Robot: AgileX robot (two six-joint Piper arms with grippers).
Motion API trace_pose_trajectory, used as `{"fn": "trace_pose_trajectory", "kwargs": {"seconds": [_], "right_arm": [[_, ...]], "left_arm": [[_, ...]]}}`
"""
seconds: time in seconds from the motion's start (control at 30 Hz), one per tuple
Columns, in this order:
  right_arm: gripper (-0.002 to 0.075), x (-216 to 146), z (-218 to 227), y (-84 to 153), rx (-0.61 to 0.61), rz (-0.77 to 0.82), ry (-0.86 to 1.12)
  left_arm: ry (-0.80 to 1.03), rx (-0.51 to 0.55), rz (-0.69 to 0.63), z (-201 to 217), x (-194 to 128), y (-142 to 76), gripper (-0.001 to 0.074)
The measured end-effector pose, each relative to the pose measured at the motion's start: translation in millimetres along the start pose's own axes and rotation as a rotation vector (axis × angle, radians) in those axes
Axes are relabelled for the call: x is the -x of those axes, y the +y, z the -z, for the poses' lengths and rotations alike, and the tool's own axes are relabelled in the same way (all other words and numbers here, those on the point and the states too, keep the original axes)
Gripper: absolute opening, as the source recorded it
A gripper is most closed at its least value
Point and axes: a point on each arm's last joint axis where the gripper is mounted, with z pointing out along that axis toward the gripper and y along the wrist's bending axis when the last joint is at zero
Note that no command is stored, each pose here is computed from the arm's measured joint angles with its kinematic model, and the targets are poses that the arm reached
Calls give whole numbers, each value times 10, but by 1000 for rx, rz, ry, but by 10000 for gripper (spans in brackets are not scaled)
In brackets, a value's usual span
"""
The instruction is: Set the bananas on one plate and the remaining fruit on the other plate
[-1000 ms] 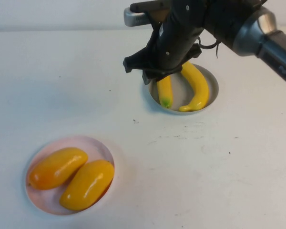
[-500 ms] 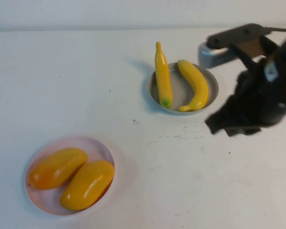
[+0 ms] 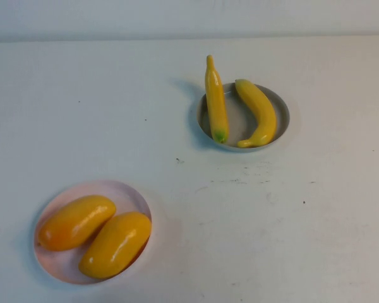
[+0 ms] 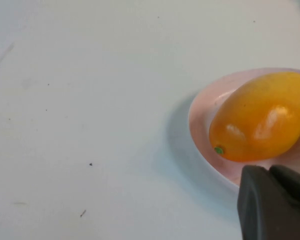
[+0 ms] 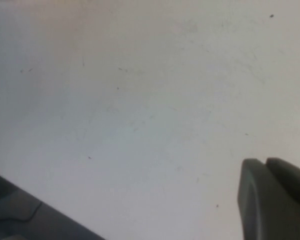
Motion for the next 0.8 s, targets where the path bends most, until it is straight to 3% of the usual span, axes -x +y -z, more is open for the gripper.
{"fn": "trace_pose_trajectory", "kwargs": {"seconds": [0.27,0.53,0.8], "right_arm": [[-15,-440,-206,-206,-88,40,-218],[-15,-1074,-882,-617,-288,-209,-536],[-15,-1486,-1083,-691,-426,-275,-901]], "left_arm": [[0,0,0,0,0,0,-4],[0,0,0,0,0,0,-4],[0,0,0,0,0,0,-4]]}}
